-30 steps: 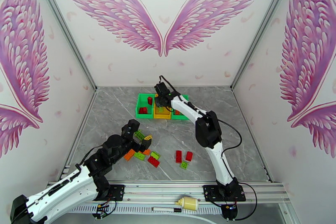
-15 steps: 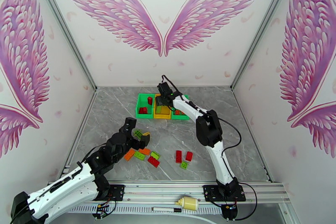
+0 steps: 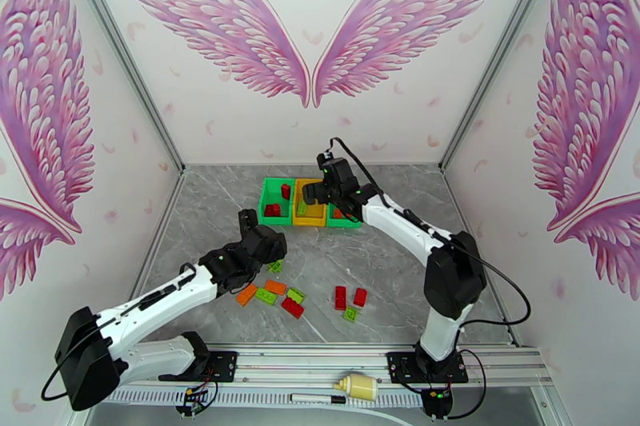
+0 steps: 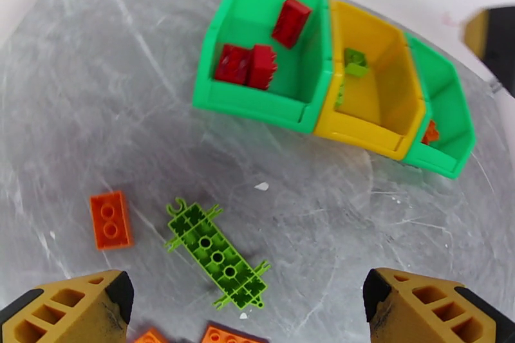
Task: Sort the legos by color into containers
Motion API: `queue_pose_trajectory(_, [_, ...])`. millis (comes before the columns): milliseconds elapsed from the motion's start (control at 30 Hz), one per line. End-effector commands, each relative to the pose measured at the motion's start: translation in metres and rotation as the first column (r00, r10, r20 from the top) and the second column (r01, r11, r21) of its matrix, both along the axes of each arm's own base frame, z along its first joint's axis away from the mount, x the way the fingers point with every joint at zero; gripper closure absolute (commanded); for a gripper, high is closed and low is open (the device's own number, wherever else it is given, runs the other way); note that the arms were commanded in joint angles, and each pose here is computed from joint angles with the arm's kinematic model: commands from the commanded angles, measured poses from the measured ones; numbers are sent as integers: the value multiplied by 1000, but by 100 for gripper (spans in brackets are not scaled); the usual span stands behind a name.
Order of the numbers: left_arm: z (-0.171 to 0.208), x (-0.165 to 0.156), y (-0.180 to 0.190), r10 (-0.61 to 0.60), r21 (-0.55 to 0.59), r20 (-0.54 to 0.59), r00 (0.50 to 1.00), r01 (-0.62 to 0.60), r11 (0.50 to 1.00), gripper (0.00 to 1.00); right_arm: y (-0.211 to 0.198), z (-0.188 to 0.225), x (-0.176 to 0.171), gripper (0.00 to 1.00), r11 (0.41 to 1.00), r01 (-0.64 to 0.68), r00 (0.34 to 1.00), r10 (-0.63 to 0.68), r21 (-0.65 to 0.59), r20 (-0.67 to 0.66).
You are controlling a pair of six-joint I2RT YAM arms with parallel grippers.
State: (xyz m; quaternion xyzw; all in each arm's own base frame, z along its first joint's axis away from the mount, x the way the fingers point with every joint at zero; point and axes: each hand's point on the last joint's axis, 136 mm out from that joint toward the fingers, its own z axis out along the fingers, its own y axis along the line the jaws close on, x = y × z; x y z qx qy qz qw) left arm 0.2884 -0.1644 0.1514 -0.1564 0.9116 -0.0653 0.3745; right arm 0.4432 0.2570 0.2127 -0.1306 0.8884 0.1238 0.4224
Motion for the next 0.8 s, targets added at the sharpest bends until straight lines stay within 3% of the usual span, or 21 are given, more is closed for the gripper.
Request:
queue_pose_trajectory(0, [-12, 1, 6, 172, -47, -113, 979, -178, 983, 1, -4, 9, -22, 4, 999, -44, 999, 44, 8, 27])
queue_pose_trajectory(233, [-48, 7, -6, 288, -69, -273, 918, -317, 946, 1, -28, -2, -64, 0, 999, -40, 999, 40, 8, -21])
queue_pose_trajectory(400, [-76, 0, -1, 396, -37, -402, 825, -447, 894, 12, -42, -8, -81, 0, 1000, 4, 999, -2, 31, -44])
queue_pose_trajectory(767, [-113, 8, -14, 389, -22, -508, 768, -464, 886, 29, -45, -17, -98, 0, 997, 12, 996, -5, 82, -86])
